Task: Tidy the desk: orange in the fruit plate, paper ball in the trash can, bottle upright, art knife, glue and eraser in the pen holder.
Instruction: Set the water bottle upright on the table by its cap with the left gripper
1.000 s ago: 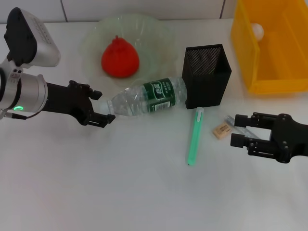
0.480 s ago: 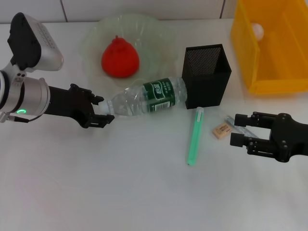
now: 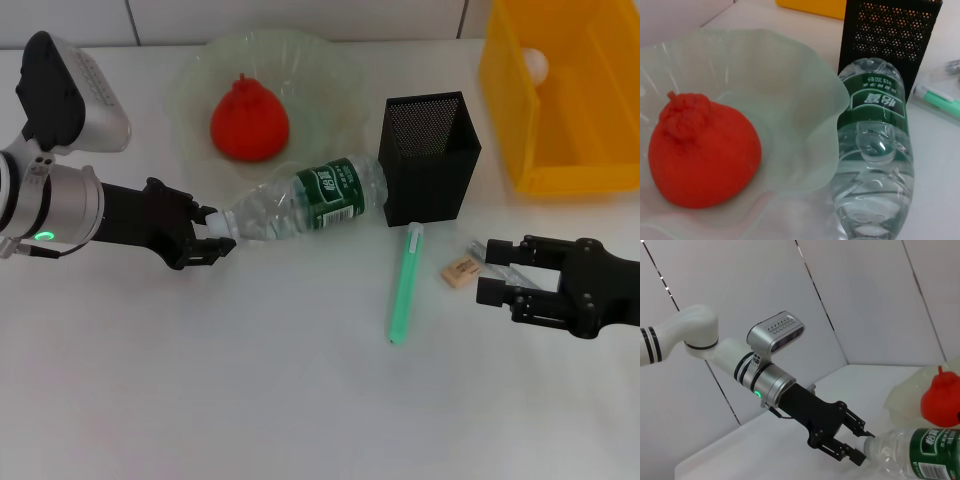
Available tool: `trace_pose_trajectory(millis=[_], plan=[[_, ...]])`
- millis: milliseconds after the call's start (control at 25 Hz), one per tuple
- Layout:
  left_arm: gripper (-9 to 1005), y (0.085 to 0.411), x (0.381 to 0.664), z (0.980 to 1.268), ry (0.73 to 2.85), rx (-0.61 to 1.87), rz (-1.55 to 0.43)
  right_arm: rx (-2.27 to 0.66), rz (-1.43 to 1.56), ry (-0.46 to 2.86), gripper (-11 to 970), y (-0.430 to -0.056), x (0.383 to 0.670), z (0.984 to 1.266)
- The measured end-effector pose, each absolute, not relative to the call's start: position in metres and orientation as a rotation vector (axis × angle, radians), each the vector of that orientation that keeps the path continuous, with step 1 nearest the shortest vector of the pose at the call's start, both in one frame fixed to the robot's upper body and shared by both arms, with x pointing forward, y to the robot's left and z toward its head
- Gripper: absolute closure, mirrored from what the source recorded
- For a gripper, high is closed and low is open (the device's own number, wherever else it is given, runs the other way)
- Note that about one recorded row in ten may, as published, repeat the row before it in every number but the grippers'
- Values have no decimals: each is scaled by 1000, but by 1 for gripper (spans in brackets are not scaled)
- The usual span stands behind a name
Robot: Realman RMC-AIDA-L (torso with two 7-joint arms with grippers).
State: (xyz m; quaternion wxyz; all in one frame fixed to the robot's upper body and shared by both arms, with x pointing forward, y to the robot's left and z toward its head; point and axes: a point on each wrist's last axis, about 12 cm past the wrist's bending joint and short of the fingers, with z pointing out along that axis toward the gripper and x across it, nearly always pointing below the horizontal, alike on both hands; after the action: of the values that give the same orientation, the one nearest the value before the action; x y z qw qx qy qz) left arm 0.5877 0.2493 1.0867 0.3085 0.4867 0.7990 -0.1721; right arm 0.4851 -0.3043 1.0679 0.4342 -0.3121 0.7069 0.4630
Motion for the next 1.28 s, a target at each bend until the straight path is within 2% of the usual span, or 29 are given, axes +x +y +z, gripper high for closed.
trace_pose_trajectory(millis=[480, 1280], plan=[[554, 257, 583, 1091, 2056, 1248, -502, -772, 1161, 1761, 319, -304, 484, 1066], [562, 274, 569, 1117, 1862, 1164, -712, -774, 1155, 1761, 319, -302, 488, 1067]])
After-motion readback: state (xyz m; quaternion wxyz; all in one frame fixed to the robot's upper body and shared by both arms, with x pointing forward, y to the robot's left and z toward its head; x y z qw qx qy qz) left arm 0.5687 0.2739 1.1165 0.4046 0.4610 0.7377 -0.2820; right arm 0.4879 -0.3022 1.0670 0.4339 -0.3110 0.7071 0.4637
